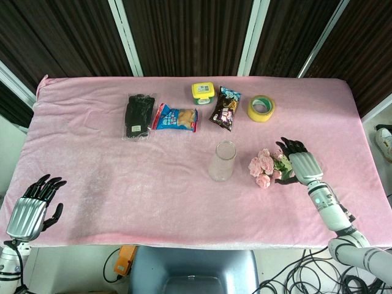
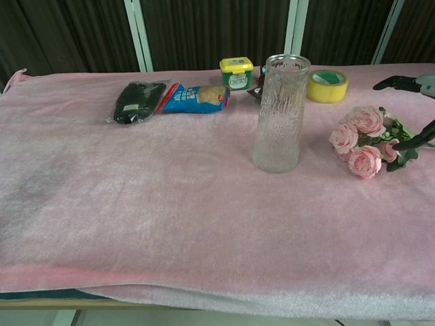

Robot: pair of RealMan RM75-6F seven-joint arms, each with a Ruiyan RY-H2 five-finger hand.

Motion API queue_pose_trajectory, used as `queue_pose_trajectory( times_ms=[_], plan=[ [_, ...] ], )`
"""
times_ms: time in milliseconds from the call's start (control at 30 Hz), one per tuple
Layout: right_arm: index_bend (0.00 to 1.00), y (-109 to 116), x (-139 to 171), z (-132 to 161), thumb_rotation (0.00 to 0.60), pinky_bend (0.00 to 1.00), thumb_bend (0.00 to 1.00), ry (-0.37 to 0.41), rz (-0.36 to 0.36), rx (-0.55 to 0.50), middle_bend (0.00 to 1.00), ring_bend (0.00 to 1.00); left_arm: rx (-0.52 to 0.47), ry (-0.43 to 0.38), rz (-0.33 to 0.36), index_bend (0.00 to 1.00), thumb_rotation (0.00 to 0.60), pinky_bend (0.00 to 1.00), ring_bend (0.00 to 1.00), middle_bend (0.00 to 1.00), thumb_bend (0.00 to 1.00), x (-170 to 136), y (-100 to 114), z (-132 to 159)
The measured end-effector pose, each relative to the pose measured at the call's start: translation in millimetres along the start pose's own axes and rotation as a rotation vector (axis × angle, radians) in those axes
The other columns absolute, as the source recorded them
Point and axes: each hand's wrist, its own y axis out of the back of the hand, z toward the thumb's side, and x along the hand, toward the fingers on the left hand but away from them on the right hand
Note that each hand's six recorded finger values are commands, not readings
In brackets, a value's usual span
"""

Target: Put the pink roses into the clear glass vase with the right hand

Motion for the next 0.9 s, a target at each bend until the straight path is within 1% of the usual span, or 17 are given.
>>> queue_pose_trajectory(
  times_ms=[233,433,533,733,833,900],
  plan=[
    [0.0,-2,-3,0,0.6,0.13,0.11,-0.004,0.008,0.004,0.0,0.0,-0.009,0.003,0.0,0.23,0.6,0.27,0.1,0.2,0.46,-1,1,-1],
    [0.0,-6,-8,-1,0.6,0.13,0.11,-0.013,0.029,0.013,0.0,0.0,-0.016,0.014,0.004,0.23,0.6,0.27,0.1,0.2,0.46,-4,3,-3],
    [0.0,-10,-13,-1,0.6,0.13,0.11,-0.021,0.048,0.019,0.0,0.0,-0.02,0.017,0.008,0.23,0.6,0.27,0.1,0.21,0.46,-4,4,-4],
    [0.0,-22,-32,5,0.6,0.13,0.11,-0.031,0.103,0.036,0.0,0.0,-0.027,0.013,0.007,0.23,0.6,0.27,0.1,0.2,0.45,-4,4,-4],
    [0.0,-32,-43,13,0.6,0.14,0.11,-0.031,0.133,0.045,0.05,0.03,-0.031,0.013,0.009,0.23,0.6,0.27,0.1,0.2,0.46,-4,5,-4],
    [0.0,-38,-50,18,0.6,0.19,0.11,-0.031,0.149,0.051,0.1,0.09,-0.029,0.016,0.01,0.23,0.6,0.27,0.1,0.2,0.46,-3,5,-5]
  ],
)
